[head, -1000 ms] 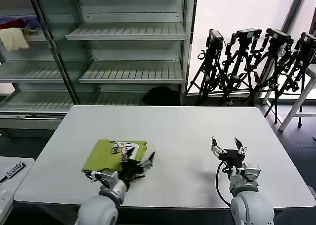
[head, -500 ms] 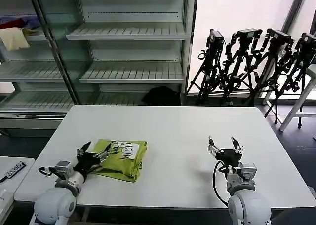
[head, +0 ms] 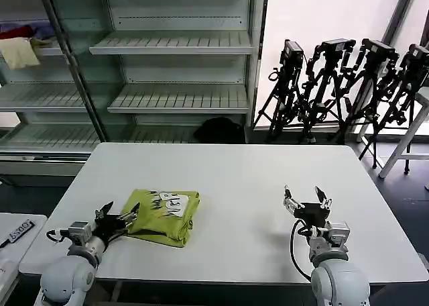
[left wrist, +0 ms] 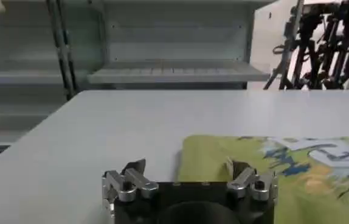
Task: Fold and organize the clothes.
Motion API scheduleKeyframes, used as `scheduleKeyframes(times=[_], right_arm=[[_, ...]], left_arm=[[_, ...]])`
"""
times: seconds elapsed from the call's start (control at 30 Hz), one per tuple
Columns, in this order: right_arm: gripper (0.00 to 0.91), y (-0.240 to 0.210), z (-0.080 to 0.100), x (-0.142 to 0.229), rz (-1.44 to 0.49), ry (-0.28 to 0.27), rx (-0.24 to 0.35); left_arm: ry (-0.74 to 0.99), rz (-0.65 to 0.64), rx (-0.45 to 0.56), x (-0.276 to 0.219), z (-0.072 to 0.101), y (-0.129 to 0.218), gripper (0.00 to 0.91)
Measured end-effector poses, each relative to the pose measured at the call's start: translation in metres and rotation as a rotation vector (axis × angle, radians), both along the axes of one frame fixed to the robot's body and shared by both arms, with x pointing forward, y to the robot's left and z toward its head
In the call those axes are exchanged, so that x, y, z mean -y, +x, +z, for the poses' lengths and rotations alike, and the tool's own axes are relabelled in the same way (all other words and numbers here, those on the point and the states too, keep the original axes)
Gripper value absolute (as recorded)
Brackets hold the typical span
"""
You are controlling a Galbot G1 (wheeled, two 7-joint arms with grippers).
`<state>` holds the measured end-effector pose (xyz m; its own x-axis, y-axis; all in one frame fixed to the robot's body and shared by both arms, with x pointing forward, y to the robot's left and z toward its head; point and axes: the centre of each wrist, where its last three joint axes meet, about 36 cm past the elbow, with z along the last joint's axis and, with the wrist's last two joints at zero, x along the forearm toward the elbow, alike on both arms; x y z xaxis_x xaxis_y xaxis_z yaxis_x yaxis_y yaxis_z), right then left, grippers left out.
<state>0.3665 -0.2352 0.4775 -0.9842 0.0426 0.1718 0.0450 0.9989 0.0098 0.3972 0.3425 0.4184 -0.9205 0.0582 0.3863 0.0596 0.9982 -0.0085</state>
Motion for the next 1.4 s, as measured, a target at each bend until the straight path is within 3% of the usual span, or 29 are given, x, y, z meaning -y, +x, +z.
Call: scheduleKeyframes(times=[0.03,0.07,0.1,0.13,0.17,0.2,0.27,0.87,1.13,1.4], right_arm=[[0.907,0.0,0.0,0.0,0.0,0.001,0.0],[0.907,0.0,0.0,0.0,0.0,0.002,-0.001],[0.907,-0.001,-0.001,0.0,0.0,0.001,-0.002],[0.907,-0.001,-0.001,0.0,-0.001,0.001,-0.003],[0.907,-0.002,-0.002,0.0,-0.002,0.001,-0.003],[0.907,-0.003,-0.001,0.001,-0.003,0.0,-0.002],[0.907,-0.003,-0.001,0.002,-0.006,-0.001,-0.001],[0.907,-0.007,0.002,0.003,-0.014,-0.004,0.007],[0.907,-0.006,0.003,0.006,-0.019,-0.006,0.009],[0.907,-0.002,0.002,0.007,-0.017,-0.002,0.011]], left_arm=[[0.0,0.002,-0.004,-0.001,-0.002,0.0,0.907],[-0.001,0.004,-0.009,-0.001,-0.004,0.001,0.756],[-0.003,0.005,-0.014,-0.002,-0.006,0.001,0.665],[-0.006,0.005,-0.018,-0.002,-0.007,0.001,0.443],[-0.008,0.006,-0.022,-0.002,-0.008,0.001,0.333],[-0.012,0.006,-0.026,-0.003,-0.009,0.001,0.131],[-0.019,0.005,-0.033,-0.003,-0.011,0.001,0.02],[-0.162,-0.028,-0.05,0.001,-0.011,-0.005,0.0],[-0.183,-0.024,0.009,-0.004,-0.008,-0.008,0.0],[-0.082,0.0,0.098,-0.033,0.006,-0.011,0.0]])
